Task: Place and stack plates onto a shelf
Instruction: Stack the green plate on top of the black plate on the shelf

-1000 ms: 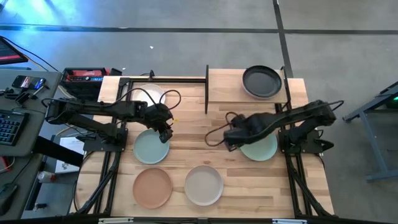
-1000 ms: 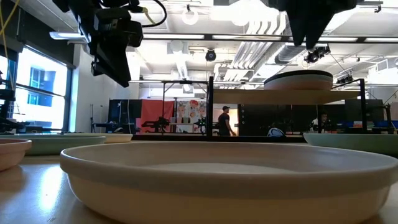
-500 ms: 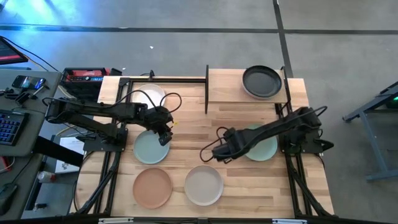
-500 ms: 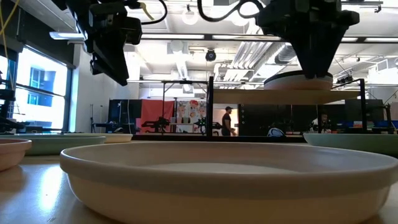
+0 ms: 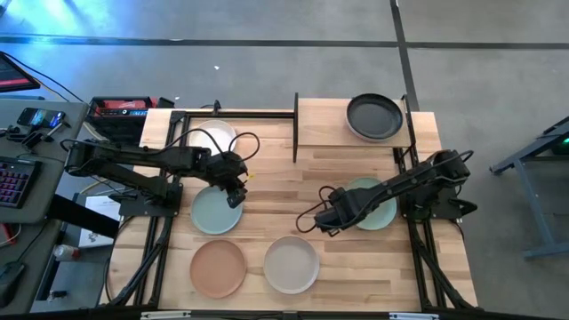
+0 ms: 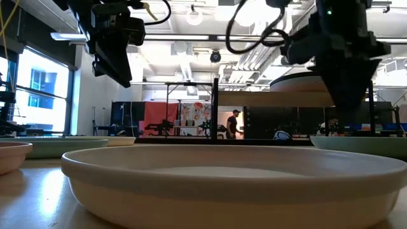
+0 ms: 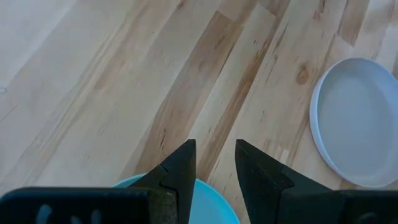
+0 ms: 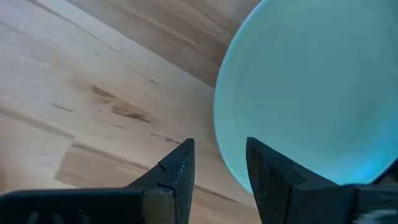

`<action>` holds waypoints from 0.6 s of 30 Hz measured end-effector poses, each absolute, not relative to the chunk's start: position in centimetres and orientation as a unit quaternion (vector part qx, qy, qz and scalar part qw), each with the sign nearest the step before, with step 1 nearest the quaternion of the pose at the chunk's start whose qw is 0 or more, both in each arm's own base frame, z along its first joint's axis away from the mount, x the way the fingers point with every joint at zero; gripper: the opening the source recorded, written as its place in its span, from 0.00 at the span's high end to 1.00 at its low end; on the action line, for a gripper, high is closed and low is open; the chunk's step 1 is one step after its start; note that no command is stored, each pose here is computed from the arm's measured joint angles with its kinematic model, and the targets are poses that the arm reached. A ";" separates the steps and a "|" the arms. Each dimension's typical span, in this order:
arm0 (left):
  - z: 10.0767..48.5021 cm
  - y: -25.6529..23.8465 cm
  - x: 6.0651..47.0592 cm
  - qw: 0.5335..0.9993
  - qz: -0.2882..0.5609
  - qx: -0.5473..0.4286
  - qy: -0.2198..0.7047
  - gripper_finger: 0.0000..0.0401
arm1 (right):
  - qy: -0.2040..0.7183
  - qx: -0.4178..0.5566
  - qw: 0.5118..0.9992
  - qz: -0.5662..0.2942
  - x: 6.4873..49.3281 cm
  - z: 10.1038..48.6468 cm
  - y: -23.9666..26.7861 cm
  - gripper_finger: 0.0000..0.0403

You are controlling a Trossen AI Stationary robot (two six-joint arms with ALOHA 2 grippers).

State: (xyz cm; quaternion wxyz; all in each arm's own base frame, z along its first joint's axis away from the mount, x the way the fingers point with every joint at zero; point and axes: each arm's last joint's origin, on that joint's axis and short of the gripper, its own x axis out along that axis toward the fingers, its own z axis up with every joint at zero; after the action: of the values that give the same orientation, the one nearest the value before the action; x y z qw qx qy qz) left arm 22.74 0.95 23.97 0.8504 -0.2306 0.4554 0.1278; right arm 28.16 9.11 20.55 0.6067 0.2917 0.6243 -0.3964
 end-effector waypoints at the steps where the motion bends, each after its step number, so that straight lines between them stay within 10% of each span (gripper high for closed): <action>1: 24.0 1.0 22.7 0.851 0.128 -0.230 0.455 0.75 | 0.624 0.293 0.608 -0.395 28.1 20.2 9.0 0.71; 18: 24.0 1.1 22.7 0.853 0.152 -0.218 0.449 0.75 | 0.654 0.304 0.578 -0.381 26.0 15.1 7.7 0.72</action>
State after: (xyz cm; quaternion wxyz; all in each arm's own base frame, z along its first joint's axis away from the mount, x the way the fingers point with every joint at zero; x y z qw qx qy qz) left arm 22.74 1.14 23.97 0.8530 -0.2180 0.4493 0.1519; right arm 25.97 7.66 15.12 0.5781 0.3035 0.6543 -0.3815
